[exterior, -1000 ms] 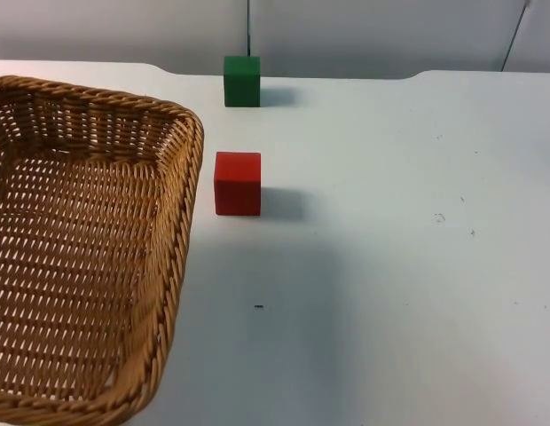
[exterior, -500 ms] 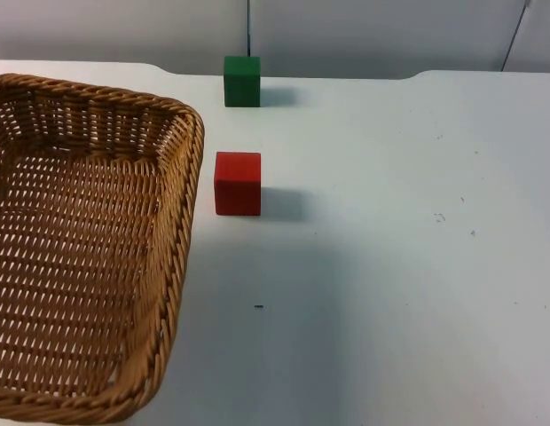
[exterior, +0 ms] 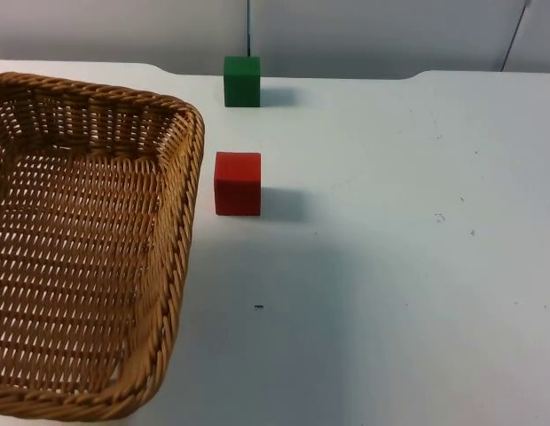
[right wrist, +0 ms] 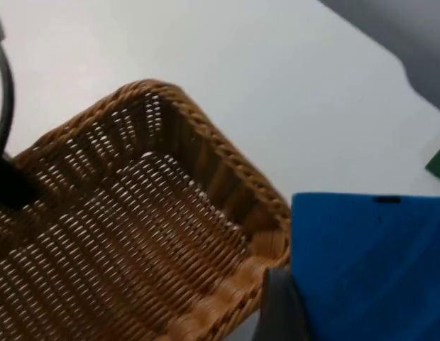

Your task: Pick up the basket with the left hand and place the blue cube into the basket with the right hand.

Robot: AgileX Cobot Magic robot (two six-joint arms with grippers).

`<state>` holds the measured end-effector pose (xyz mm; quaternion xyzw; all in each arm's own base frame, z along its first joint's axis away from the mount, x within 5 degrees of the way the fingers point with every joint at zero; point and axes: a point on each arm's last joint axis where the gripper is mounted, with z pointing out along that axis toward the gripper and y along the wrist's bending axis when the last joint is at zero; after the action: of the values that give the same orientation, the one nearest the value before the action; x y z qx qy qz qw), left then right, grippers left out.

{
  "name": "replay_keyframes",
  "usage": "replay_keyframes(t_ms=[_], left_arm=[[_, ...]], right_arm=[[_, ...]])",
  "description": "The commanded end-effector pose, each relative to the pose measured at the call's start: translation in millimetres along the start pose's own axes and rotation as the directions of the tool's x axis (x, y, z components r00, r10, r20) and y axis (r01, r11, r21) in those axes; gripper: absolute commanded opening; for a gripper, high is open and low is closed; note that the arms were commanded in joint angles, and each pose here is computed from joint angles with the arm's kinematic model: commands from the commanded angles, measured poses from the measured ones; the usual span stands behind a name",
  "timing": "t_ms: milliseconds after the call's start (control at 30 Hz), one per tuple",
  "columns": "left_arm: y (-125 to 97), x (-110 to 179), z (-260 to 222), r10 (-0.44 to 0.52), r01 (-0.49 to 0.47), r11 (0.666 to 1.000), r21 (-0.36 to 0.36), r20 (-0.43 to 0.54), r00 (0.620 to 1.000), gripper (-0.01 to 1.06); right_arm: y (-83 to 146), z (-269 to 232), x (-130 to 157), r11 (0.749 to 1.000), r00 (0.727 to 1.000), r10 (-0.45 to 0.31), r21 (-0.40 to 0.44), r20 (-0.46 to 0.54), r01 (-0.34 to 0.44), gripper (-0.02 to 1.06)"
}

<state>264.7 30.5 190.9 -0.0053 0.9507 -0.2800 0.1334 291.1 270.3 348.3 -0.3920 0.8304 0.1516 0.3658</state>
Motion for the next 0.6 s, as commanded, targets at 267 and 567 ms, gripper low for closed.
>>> replay_keyframes(t_ms=[267,567], left_arm=[[-4,-3,-2,-0.014,0.013,0.999,0.029,0.021,1.0,0.0],[-4,-4,-2,-0.018,0.017,0.999,0.033,0.026,1.0,0.0]], right_arm=[[35,53,52,0.995,0.999,0.04,-0.089,0.036,-0.036,0.0],[68,109,67,0.994,0.997,0.037,-0.106,0.062,-0.03,0.0]])
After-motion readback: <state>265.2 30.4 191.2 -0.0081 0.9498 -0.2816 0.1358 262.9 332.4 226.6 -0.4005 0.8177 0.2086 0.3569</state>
